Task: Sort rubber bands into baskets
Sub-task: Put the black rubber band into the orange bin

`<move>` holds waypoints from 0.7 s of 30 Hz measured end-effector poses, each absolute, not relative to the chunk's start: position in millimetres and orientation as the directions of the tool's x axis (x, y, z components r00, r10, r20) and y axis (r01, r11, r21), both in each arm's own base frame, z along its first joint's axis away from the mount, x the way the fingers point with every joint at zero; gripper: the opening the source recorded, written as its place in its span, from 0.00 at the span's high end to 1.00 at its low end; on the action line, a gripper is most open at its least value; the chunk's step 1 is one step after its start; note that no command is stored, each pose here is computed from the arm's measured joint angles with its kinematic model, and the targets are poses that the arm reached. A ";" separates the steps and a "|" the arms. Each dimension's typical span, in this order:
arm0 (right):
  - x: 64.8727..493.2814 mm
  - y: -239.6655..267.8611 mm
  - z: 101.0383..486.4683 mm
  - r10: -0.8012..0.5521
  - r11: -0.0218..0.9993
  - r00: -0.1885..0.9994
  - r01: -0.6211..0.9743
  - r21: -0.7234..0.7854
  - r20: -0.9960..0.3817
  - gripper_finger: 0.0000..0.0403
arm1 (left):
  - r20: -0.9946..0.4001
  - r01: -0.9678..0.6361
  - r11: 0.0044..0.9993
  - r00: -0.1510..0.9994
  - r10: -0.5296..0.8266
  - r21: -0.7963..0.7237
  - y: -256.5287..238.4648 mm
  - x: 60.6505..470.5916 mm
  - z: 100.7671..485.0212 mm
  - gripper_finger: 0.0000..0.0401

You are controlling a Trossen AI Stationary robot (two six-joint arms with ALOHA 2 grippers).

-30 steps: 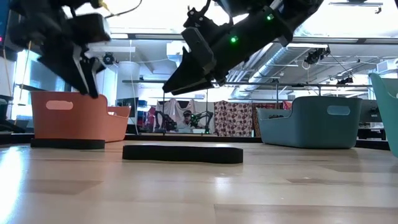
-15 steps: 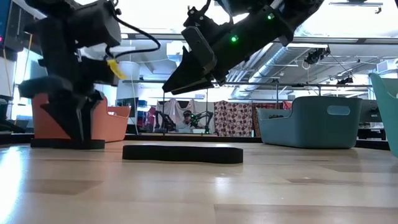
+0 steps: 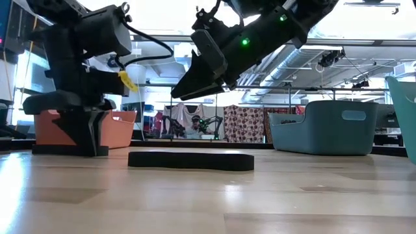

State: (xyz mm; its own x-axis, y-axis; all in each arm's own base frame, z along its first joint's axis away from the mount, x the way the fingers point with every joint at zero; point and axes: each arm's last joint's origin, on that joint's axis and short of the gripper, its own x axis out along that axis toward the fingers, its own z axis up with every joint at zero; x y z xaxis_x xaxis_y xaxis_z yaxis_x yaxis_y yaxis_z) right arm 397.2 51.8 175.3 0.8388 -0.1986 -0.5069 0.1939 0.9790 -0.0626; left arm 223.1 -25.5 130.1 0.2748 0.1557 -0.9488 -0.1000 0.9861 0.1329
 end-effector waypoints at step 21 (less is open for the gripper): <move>396.8 51.4 174.5 -0.200 0.979 0.835 0.194 -0.065 -0.513 0.57 | -0.759 -0.326 0.921 0.537 0.367 0.215 0.1 214.2 248.7 1.00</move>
State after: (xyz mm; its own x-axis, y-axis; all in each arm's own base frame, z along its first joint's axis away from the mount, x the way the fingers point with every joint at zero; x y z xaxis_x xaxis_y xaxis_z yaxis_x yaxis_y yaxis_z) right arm 396.8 51.4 174.5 0.8346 -0.1998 -0.5134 0.1941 0.9788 -0.0654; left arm 214.2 0.1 248.7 0.5370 0.3672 -0.7594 -0.3256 0.9207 0.2150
